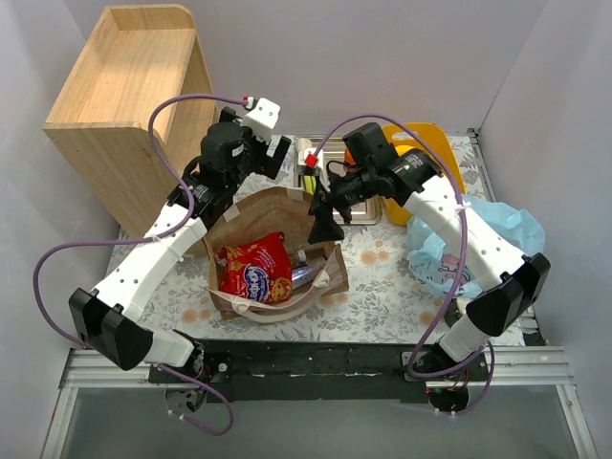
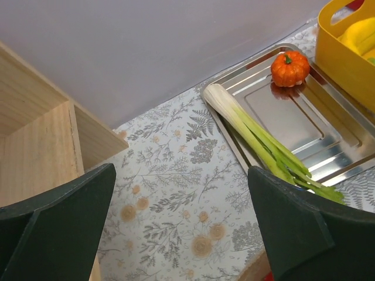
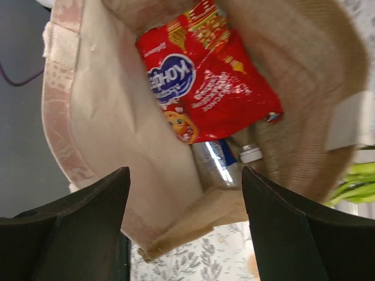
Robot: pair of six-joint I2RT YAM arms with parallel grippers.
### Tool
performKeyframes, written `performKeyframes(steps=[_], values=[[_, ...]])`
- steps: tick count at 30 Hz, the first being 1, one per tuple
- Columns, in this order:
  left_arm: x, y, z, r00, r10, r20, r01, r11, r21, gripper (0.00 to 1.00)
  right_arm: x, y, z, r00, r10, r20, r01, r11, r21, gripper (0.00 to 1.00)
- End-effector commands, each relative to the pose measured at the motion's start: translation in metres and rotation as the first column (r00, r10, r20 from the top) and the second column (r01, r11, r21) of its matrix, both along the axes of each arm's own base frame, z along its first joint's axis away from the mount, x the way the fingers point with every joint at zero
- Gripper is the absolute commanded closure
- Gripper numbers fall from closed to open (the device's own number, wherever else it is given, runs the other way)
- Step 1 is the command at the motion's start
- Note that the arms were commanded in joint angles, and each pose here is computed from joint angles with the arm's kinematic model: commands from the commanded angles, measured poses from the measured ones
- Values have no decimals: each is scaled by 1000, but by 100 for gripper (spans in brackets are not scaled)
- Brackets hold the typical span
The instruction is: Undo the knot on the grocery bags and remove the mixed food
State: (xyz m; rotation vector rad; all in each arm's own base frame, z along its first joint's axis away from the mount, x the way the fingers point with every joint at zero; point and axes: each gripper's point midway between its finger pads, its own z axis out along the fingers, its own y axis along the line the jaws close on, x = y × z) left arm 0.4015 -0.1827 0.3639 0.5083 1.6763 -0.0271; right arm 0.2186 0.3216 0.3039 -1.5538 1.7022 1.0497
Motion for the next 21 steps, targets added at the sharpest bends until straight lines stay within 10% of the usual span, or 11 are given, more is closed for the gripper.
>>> performKeyframes(steps=[1, 10, 21], values=[[11, -8, -3, 995, -87, 41, 80, 986, 149, 4, -10, 1, 23, 999, -33, 9, 32, 997, 68, 17], [72, -4, 50, 992, -122, 41, 102, 939, 329, 3, -34, -26, 30, 998, -28, 49, 26, 999, 37, 20], [13, 87, 52, 1000, -6, -22, 14, 912, 409, 2, -1, -11, 61, 984, -134, 119, 124, 988, 86, 18]])
